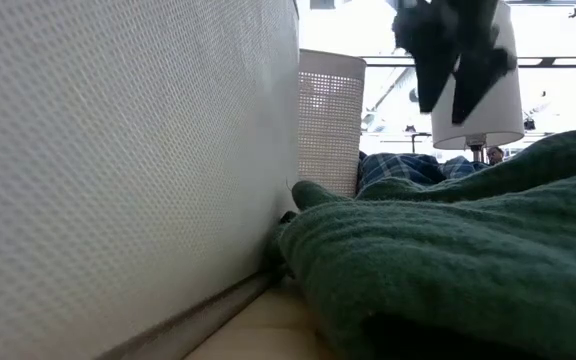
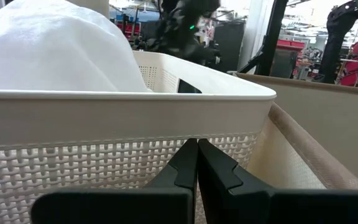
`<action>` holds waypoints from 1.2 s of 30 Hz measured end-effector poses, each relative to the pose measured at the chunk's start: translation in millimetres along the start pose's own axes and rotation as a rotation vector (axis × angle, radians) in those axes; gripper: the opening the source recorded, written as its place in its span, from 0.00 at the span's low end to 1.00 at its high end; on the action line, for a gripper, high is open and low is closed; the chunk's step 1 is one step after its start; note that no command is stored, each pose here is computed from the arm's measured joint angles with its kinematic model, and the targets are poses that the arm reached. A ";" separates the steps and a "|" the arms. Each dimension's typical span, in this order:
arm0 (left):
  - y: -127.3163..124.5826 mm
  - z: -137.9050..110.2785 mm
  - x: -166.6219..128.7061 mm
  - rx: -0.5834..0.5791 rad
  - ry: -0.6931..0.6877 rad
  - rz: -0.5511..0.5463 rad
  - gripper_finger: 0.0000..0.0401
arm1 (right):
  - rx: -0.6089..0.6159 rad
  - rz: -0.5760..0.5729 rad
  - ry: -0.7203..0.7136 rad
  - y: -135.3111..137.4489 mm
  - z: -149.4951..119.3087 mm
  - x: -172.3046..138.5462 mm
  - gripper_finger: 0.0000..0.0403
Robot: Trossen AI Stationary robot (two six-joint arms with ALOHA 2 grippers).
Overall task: Sort clothes
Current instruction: Put the blue checkered shirt into the laundry organizer
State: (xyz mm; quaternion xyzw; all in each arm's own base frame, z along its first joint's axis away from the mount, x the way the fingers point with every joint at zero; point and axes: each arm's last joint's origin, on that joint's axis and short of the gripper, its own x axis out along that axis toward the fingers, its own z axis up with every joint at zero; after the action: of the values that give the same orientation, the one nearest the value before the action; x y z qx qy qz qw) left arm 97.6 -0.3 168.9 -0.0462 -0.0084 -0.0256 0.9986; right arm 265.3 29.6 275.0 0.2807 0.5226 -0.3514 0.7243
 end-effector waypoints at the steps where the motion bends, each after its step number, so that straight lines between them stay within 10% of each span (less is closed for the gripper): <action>1: 0.0 0.1 0.0 0.000 0.000 0.000 0.00 | -0.016 -0.017 0.012 -5.2 3.9 6.6 0.80; 8: 0.0 0.0 0.0 0.000 0.000 0.000 0.00 | -0.221 -0.105 0.074 -38.6 16.8 50.7 0.80; 17: 0.0 0.1 0.0 0.000 0.000 0.000 0.00 | -0.686 0.081 -0.001 -42.1 16.6 93.5 0.80; 22: 0.0 0.0 0.0 0.000 0.000 0.000 0.00 | -0.655 0.058 0.054 -58.0 5.1 136.1 0.78; 25: 0.0 0.0 0.0 0.000 0.000 0.000 0.00 | -0.592 0.041 0.082 -64.3 -7.3 153.9 0.65; 30: 0.0 0.1 0.0 0.000 0.000 0.000 0.00 | -0.556 0.031 0.089 -63.4 -22.7 149.3 0.09; 36: 0.0 0.1 0.0 0.000 0.000 0.000 0.00 | -0.500 0.069 0.189 -69.0 -32.8 72.2 0.07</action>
State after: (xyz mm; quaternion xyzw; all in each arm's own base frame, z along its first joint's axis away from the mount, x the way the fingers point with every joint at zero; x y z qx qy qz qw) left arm 97.6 -0.3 168.9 -0.0462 -0.0086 -0.0254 0.9986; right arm 206.6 -1.7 193.6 0.1421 0.6487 -0.1588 0.7306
